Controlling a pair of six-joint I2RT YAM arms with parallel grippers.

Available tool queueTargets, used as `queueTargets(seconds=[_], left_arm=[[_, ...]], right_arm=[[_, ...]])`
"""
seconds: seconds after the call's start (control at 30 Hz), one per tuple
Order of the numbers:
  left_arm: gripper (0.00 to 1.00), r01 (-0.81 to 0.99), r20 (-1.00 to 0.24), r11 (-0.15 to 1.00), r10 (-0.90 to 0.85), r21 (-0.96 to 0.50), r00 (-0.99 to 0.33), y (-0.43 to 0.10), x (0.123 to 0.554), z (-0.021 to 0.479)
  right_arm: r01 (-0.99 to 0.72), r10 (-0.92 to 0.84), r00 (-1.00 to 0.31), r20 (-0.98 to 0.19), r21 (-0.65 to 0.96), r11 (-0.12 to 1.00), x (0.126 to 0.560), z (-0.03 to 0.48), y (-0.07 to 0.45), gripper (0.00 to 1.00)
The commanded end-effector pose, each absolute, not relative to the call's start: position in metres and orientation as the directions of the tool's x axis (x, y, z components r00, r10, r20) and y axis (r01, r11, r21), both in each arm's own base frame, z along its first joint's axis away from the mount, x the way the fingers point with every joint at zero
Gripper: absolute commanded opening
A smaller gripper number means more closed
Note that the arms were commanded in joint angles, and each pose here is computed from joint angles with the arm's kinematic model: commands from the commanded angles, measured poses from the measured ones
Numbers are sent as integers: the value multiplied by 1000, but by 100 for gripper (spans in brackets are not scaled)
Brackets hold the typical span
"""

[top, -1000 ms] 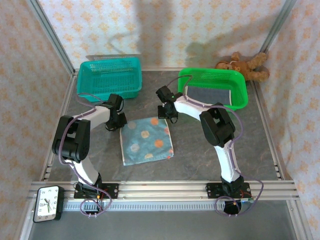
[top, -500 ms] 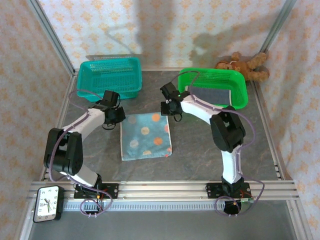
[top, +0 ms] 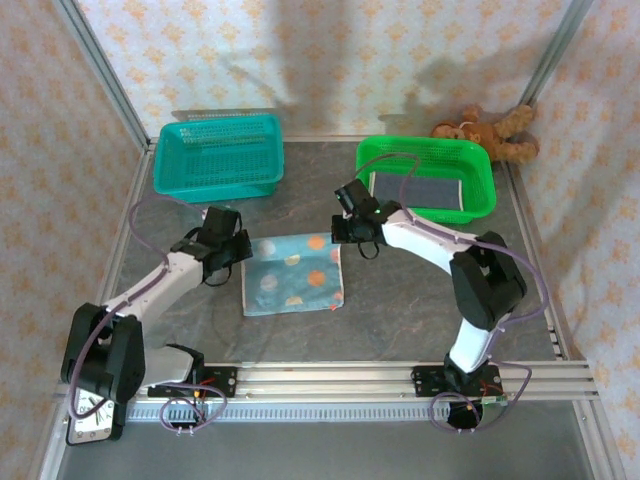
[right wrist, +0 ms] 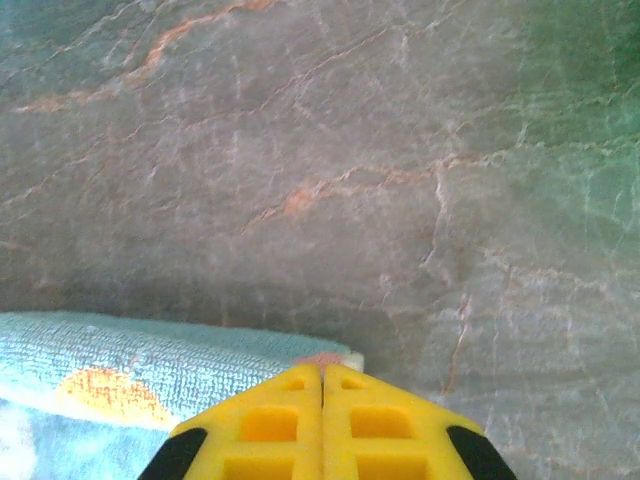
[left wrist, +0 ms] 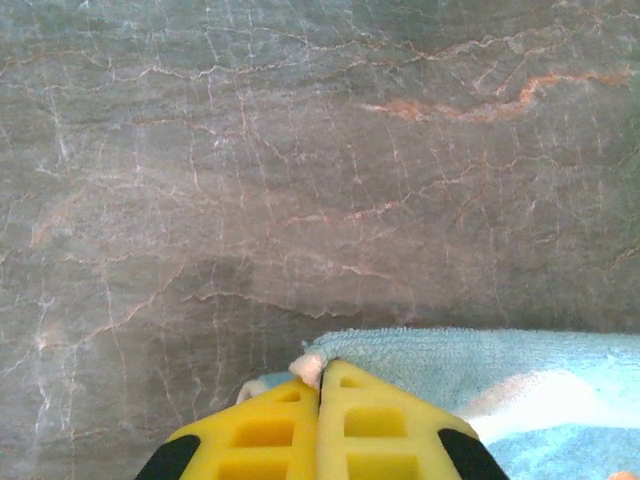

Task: Fold and stack the towels

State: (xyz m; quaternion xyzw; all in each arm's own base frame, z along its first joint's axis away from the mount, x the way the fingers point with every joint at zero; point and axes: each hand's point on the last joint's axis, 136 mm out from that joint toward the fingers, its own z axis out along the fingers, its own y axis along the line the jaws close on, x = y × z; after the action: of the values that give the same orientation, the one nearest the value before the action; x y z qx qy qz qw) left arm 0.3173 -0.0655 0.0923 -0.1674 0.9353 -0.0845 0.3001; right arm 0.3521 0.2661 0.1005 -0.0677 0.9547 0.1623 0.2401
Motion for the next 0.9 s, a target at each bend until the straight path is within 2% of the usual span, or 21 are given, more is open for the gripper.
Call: queueTargets(seconds=[0.0, 0.43, 0.5, 0.53, 0.57, 0.6, 0.7, 0.77, 0.87], left_arm=[[0, -310, -587, 925, -378, -219, -716, -51, 310, 92], [0, -314, -607, 900, -436, -302, -664, -54, 264, 78], [0, -304, -605, 897, -441, -321, -663, -57, 258, 76], [4, -299, -604, 895, -444, -331, -662, -59, 255, 76], [18, -292, -601, 893, -448, -343, -662, -61, 252, 76], [37, -285, -599, 888, -456, -362, -659, -63, 248, 78], [62, -276, -587, 871, -481, -407, -651, -68, 235, 83], [72, -287, -566, 853, -507, -436, -650, -69, 225, 85], [71, -314, -536, 829, -544, -462, -645, -67, 214, 87]], right_arm=[[-207, -32, -840, -542, 267, 941, 345, 116, 264, 0], [-238, -64, -826, -560, 243, 940, 292, 96, 264, 0], [-243, -68, -826, -559, 245, 938, 286, 91, 263, 8], [-250, -72, -826, -559, 249, 936, 281, 90, 263, 13], [-257, -75, -824, -561, 253, 933, 277, 91, 264, 15], [-263, -77, -821, -565, 255, 930, 271, 91, 264, 21], [-267, -79, -818, -569, 255, 929, 259, 97, 262, 46], [-252, -69, -824, -563, 254, 934, 254, 100, 258, 50], [-223, -57, -833, -550, 240, 945, 252, 102, 251, 49]])
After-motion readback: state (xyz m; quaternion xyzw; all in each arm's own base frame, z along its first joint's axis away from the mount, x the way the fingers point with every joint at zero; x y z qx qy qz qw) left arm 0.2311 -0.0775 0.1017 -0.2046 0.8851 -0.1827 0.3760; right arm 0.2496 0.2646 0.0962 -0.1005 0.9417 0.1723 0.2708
